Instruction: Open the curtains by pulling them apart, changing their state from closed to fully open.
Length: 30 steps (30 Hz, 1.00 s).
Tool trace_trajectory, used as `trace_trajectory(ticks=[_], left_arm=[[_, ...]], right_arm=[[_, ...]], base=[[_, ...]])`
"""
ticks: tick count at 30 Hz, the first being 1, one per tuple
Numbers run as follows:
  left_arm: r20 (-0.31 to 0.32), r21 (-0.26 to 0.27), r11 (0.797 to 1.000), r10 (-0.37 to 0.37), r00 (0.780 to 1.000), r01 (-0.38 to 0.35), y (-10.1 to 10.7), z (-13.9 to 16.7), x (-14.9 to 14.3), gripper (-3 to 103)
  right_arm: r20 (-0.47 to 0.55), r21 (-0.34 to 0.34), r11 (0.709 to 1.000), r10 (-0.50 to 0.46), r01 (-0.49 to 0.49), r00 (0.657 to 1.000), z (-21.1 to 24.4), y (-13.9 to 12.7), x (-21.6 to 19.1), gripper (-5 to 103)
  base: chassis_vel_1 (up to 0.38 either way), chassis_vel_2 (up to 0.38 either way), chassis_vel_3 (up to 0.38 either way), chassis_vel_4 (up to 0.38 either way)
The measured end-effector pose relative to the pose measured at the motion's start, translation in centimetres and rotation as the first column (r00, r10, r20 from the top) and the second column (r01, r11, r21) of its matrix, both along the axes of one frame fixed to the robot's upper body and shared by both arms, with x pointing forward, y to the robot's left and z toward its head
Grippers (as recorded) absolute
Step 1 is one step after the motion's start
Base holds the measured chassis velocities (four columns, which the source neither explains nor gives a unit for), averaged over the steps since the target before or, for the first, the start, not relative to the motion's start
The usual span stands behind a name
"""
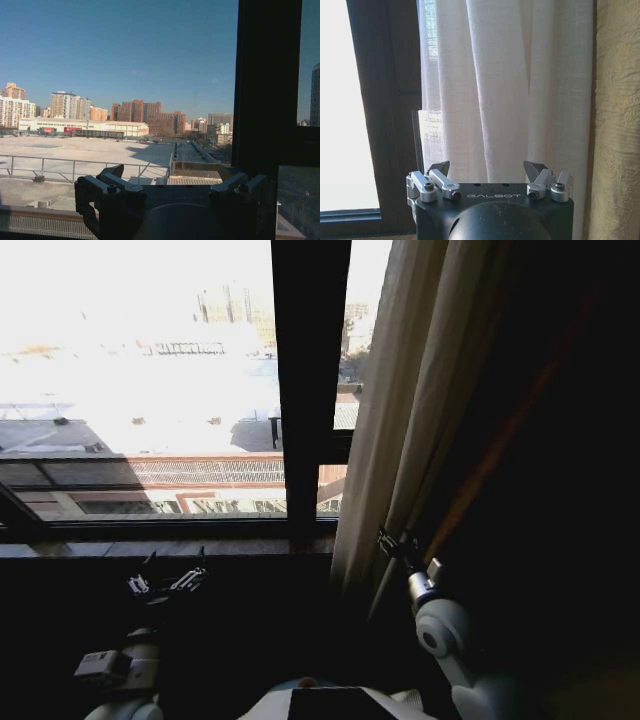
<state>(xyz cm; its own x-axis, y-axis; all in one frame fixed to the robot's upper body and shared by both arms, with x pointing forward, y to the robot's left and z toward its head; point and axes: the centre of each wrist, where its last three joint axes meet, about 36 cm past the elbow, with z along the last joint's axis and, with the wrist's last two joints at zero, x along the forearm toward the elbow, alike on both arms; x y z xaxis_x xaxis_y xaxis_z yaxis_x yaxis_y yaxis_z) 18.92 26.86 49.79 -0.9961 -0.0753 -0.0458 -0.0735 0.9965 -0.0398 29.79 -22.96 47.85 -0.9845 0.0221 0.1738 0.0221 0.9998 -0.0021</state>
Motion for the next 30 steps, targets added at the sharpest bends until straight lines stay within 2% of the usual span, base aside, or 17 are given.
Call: trace_trajectory(ticks=[1,3,4,7,13,20,30], left_arm=[[0.0,0.001,1.0,-0.002,1.0,0.002,0.0,0.0,0.0,100],[0.0,0.002,1.0,-0.004,1.0,0.004,0.0,0.0,0.0,100],[0.0,0.002,1.0,-0.004,1.0,0.004,0.1,0.0,0.0,100],[-0.001,0.001,1.0,-0.007,1.0,0.007,0.2,0.1,0.0,100],[-0.003,-0.002,1.0,-0.016,1.0,0.016,0.1,0.1,0.0,100],[-0.005,-0.001,1.0,-0.017,1.0,0.017,0.1,0.0,0.0,100],[-0.011,0.003,0.999,-0.032,0.999,0.032,0.0,0.0,-0.1,100]], right_arm=[[0.008,-0.023,1.0,-0.001,0.001,1.0,-0.2,0.0,0.0,90],[0.009,-0.03,1.0,-0.002,0.002,1.0,-0.3,0.0,0.0,90],[0.01,-0.036,0.999,-0.002,0.003,1.0,-0.4,0.1,0.0,96],[0.01,-0.042,0.999,0.001,-0.001,1.0,-0.6,0.3,0.0,100],[0.004,-0.04,0.999,0.012,-0.011,1.0,-1.1,0.9,0.0,100],[0.004,-0.039,0.999,0.007,-0.006,1.0,-1.2,1.0,0.3,100],[0.033,-0.017,0.999,-0.037,0.038,0.999,-1.1,0.0,3.4,100]], base=[[0.0,0.0,0.0,0.0],[0.0,0.0,0.0,0.0],[0.0,0.0,0.0,0.0],[0.0,0.0,0.0,0.0],[0.067,0.056,-0.063,-0.073],[0.198,0.204,-0.17,-0.205],[0.088,0.1,-0.094,-0.086]])
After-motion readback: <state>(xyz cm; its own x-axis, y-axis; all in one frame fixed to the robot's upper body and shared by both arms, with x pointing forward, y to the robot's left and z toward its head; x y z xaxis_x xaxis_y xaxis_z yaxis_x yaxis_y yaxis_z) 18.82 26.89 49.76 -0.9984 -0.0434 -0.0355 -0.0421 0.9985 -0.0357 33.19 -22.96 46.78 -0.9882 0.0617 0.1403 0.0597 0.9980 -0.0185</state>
